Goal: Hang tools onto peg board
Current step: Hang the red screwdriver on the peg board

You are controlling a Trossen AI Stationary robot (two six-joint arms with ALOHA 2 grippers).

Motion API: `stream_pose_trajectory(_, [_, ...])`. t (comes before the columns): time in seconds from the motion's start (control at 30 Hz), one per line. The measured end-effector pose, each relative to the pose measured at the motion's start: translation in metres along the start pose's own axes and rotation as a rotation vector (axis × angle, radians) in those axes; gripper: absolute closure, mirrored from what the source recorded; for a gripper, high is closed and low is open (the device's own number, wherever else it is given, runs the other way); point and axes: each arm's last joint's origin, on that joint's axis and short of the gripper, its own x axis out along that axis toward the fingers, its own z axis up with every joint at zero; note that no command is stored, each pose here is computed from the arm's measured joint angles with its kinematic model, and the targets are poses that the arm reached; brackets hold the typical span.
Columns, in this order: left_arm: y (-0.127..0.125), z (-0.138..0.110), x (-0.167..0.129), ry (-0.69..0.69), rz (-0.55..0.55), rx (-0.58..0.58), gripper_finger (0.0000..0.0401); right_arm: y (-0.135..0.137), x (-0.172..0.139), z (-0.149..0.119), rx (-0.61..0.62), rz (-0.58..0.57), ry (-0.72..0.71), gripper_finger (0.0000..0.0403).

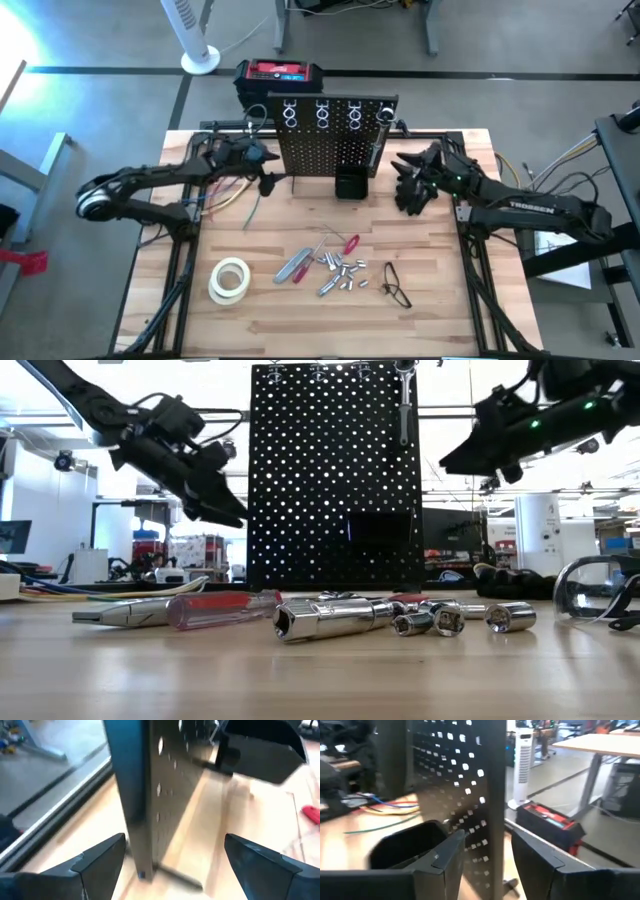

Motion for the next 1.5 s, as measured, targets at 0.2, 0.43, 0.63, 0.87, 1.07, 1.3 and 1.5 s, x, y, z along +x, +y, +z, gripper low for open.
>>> stream_pose_trajectory(0.2, [-0.016, -0.004, -0.026, 0.045, -0.036, -0.108, 0.0070, 0.023, -0.012, -0.008, 0.037, 0.190, 0.079, 0.0285])
stream_pose_trajectory(0.43, [-0.074, -0.027, -0.034, 0.018, -0.165, -0.127, 0.0070, 0.061, -0.023, -0.021, -0.010, 0.279, 0.128, 0.0315])
stream_pose_trajectory(0.63, [-0.133, -0.038, -0.042, 0.007, -0.290, -0.118, 0.0070, 0.083, -0.032, -0.027, -0.010, 0.226, 0.088, 0.0323])
stream_pose_trajectory(0.87, [-0.180, -0.042, -0.044, -0.010, -0.292, -0.099, 0.0070, 0.099, -0.034, -0.032, -0.001, 0.216, 0.065, 0.0319])
stream_pose_trajectory(1.07, [-0.200, -0.043, -0.023, 0.066, -0.258, -0.144, 0.0070, 0.107, -0.031, -0.037, -0.003, 0.235, 0.063, 0.0328])
stream_pose_trajectory(1.3, [-0.226, -0.049, 0.009, 0.207, -0.198, -0.170, 0.0070, 0.111, -0.031, -0.040, -0.021, 0.252, 0.076, 0.0326])
stream_pose_trajectory(1.5, [-0.249, -0.056, 0.027, 0.311, -0.159, -0.104, 0.0070, 0.112, -0.031, -0.041, -0.023, 0.250, 0.082, 0.0332])
